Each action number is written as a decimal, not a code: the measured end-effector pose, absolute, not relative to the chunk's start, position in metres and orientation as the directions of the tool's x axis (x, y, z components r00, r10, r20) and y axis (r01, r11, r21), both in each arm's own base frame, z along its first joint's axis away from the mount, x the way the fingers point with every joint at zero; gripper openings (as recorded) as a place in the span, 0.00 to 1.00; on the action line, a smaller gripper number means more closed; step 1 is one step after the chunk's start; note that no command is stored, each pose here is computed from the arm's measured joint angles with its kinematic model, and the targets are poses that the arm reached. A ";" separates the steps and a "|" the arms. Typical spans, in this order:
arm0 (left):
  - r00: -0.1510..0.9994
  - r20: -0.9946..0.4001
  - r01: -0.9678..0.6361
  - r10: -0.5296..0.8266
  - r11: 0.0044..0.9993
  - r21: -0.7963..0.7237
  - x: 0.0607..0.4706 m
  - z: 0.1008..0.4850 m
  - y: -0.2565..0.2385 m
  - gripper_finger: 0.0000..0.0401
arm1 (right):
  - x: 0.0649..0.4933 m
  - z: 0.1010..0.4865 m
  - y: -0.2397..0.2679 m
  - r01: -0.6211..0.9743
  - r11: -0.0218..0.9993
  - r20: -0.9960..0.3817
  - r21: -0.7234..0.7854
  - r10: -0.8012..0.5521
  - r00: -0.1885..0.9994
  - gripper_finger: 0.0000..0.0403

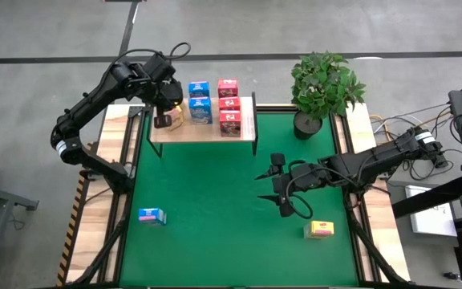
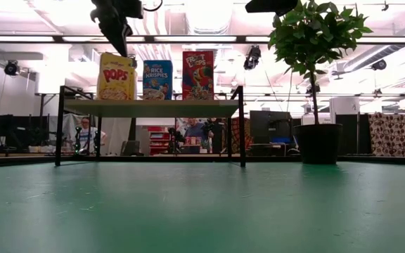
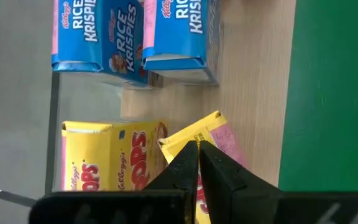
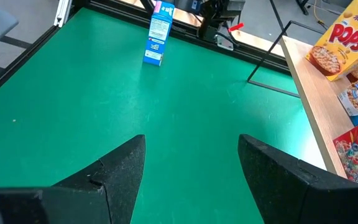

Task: Stack cereal on shelf
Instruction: Adjust the yellow cereal on the shelf

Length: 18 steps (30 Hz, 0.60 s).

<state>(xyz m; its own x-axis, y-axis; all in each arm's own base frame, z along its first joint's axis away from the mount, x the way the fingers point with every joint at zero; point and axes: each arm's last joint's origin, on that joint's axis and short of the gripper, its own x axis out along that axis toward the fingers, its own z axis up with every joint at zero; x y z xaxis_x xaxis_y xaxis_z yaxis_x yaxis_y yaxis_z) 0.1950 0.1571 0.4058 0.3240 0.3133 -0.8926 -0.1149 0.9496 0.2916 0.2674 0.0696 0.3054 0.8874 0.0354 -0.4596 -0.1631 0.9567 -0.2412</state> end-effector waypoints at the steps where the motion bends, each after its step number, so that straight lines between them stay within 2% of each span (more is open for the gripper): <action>1: 0.322 -0.893 -0.114 0.314 0.949 0.293 0.195 0.406 0.157 0.00 | 0.267 0.305 0.070 -0.163 0.957 -0.459 -0.241 0.036 0.887 0.61; 8: 0.310 -0.881 -0.157 0.358 0.933 0.324 0.191 0.415 0.156 0.00 | 0.267 0.305 0.070 -0.163 0.957 -0.459 -0.241 0.035 0.888 0.61; 18: 0.237 -0.936 -0.342 0.260 0.924 0.170 0.188 0.414 0.129 0.00 | 0.267 0.305 0.070 -0.164 0.956 -0.459 -0.244 0.035 0.888 0.61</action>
<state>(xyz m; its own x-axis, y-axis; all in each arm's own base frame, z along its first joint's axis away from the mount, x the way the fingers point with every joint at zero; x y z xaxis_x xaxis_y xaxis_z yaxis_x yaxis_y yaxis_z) 0.1877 0.1294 0.4139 0.2369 0.2600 -0.9361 -0.3424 0.9240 0.1700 0.2674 0.0695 0.3055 0.8875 0.0352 -0.4594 -0.1641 0.9559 -0.2437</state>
